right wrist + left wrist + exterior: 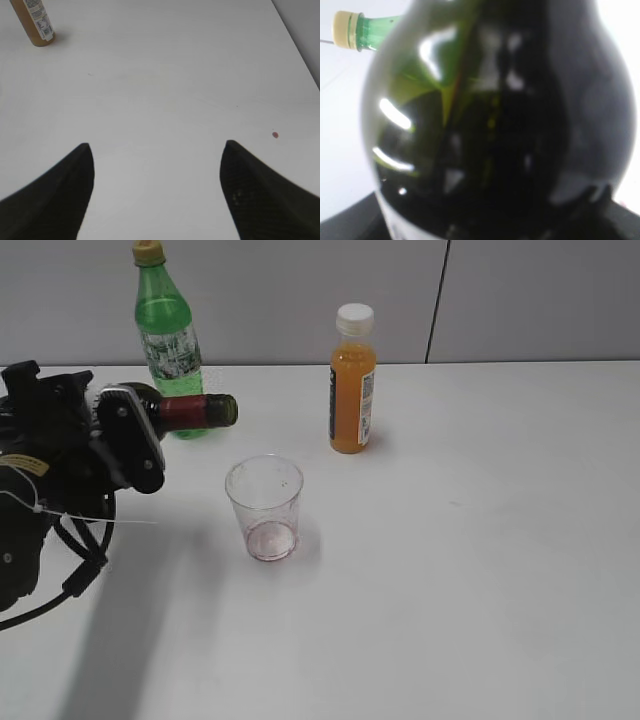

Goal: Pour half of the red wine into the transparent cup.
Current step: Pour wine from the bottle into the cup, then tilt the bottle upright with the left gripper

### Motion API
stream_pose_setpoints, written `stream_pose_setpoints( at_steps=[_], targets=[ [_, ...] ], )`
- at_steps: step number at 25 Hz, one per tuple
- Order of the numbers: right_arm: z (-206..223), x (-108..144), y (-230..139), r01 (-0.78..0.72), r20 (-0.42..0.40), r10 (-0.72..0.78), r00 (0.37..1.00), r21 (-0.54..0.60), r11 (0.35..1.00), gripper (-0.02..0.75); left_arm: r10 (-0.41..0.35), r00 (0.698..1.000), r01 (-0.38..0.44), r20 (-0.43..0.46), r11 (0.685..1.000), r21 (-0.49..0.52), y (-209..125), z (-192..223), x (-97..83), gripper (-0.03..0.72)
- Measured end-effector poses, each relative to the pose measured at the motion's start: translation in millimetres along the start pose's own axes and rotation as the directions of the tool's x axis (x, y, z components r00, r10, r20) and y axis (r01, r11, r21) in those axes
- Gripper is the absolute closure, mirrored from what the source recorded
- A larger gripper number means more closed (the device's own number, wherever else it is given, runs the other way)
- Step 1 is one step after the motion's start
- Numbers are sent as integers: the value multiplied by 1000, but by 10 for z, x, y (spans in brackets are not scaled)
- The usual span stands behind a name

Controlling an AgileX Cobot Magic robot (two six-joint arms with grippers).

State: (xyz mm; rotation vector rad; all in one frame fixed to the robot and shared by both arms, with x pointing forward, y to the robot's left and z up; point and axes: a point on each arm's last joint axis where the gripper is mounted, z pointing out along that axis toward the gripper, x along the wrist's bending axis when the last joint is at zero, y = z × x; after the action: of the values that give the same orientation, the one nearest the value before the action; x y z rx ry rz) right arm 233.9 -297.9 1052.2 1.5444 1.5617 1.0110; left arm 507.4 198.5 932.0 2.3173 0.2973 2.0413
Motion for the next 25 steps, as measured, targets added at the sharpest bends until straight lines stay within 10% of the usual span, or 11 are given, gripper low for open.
stream_pose_setpoints(
  at_steps=[25],
  targets=[
    [0, 0, 0, 1, 0, -1, 1000, 0, 1000, 148, 185, 982, -185, -38, 983, 6, 79, 82, 86, 139]
  ],
)
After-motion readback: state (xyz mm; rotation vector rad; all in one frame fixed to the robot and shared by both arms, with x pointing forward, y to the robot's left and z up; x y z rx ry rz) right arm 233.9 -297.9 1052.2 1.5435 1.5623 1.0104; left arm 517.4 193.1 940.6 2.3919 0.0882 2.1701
